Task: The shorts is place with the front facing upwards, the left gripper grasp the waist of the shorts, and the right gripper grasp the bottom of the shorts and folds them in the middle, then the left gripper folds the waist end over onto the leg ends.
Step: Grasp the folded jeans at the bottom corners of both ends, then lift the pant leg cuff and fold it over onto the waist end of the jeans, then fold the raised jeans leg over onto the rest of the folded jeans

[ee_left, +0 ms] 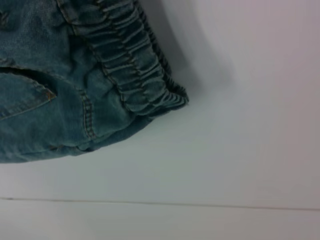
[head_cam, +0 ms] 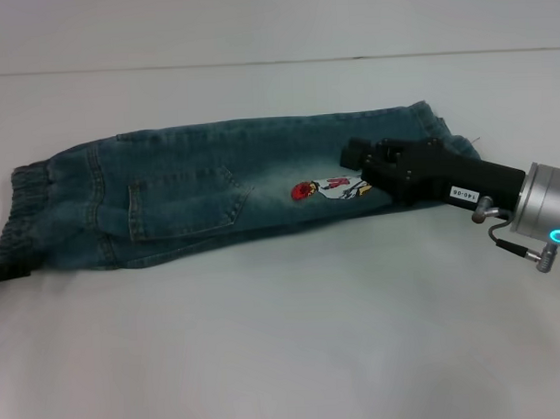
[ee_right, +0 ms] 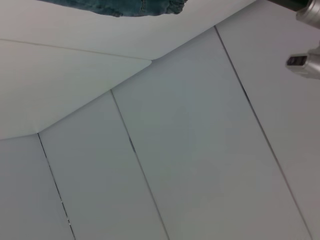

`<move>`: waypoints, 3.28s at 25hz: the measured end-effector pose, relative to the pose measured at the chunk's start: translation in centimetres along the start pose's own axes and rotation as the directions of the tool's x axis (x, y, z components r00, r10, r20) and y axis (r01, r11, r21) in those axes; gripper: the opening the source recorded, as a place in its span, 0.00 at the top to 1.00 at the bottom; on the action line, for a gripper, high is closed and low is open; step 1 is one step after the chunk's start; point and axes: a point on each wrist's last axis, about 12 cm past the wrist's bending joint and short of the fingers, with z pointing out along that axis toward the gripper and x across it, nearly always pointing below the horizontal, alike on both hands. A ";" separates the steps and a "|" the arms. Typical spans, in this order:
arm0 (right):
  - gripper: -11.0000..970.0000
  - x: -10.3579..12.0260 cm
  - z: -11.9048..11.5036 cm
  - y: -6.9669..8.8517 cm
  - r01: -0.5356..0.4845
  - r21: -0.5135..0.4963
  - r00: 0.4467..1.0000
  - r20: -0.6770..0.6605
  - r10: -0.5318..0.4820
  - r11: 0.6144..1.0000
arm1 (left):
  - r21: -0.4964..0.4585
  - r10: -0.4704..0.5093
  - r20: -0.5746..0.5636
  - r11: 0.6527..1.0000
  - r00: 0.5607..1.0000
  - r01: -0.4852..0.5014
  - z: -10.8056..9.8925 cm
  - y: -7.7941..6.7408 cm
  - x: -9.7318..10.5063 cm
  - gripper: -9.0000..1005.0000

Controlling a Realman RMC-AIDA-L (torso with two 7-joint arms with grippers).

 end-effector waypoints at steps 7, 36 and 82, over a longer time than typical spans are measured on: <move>0.81 0.2 -0.1 0.0 -0.004 0.002 1.000 -0.003 0.004 1.000 | -0.009 0.043 0.025 0.999 0.999 -0.042 0.5 -0.7 -0.3 0.21; 0.99 1.7 -1.8 -2.0 -0.113 0.314 0.971 0.238 0.037 0.943 | 0.169 0.088 0.261 0.976 0.961 -0.135 -2.0 -3.2 -4.1 0.96; 0.99 5.5 13.2 7.9 0.049 0.021 0.963 -0.266 -0.042 0.999 | 0.472 0.107 0.492 0.801 0.864 -0.369 -0.7 -9.7 -12.9 0.96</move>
